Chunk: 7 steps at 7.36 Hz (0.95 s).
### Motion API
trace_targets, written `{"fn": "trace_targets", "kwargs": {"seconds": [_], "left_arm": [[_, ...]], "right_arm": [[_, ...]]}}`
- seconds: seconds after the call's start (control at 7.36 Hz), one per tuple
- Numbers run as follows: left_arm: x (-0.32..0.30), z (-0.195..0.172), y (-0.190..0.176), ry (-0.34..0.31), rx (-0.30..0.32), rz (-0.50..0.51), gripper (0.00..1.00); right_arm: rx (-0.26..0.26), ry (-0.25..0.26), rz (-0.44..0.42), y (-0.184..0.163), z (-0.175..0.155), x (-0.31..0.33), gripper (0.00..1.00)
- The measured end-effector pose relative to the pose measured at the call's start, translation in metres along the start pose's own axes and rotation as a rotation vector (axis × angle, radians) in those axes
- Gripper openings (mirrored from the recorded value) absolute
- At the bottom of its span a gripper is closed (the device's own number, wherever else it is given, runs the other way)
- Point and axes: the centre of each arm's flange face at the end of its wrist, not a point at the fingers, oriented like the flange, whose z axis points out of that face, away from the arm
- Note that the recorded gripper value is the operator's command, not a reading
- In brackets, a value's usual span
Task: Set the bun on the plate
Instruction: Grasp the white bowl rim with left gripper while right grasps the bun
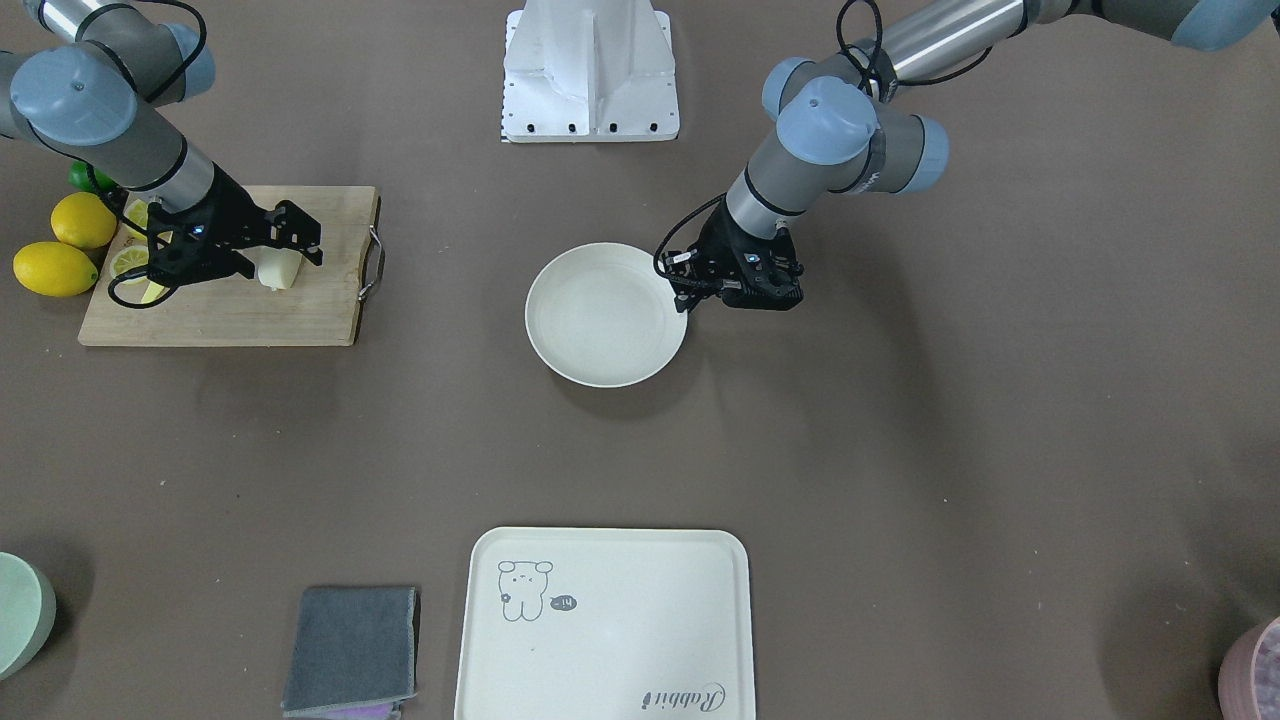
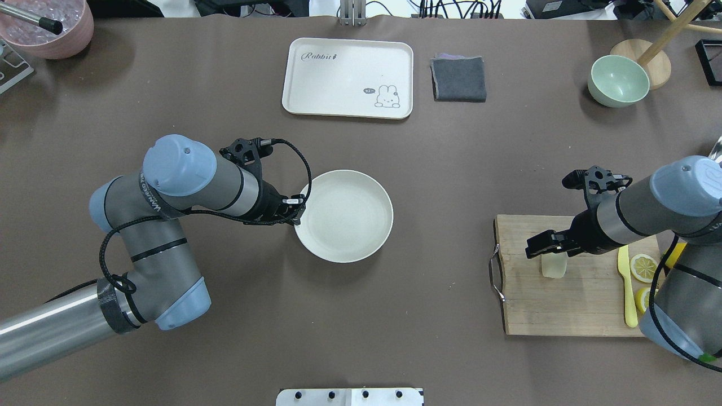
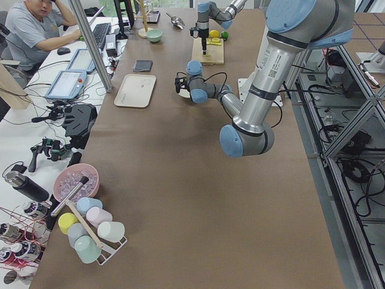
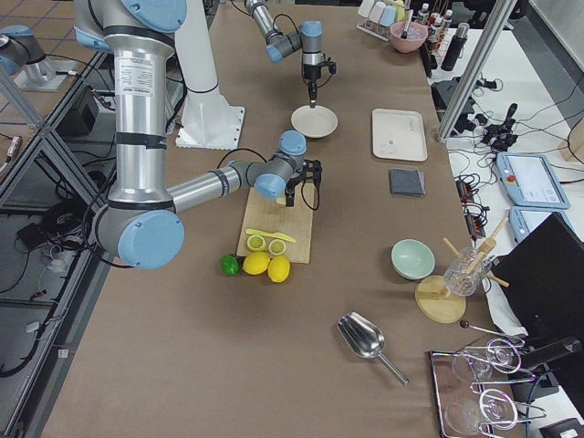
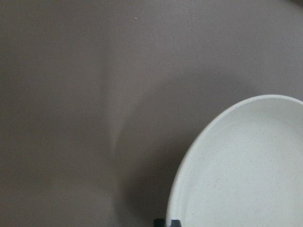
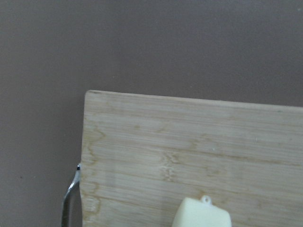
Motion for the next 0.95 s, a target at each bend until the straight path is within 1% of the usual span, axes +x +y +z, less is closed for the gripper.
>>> {"fn": "trace_targets", "kwargs": {"seconds": [0.27,0.41,0.54,0.68,0.95], "left_arm": [[0.001,0.003,0.000,-0.004,0.002,0.000,0.00],[0.000,0.004,0.000,-0.005,0.007,0.000,0.72],[0.001,0.003,-0.001,-0.005,0.013,-0.001,0.97],[0.002,0.003,-0.002,-0.005,0.027,0.000,0.98],[0.005,0.005,0.002,-0.007,0.069,0.006,0.98]], "right_arm": [[-0.007,0.016,0.020,0.005,0.005,0.007,0.58],[-0.005,0.021,0.025,0.004,0.003,0.011,0.48],[-0.004,0.023,0.028,0.004,0.003,0.013,0.31],[-0.003,0.023,0.028,0.004,0.002,0.013,0.20],[0.004,0.012,0.025,0.002,-0.002,0.007,0.21]]}}
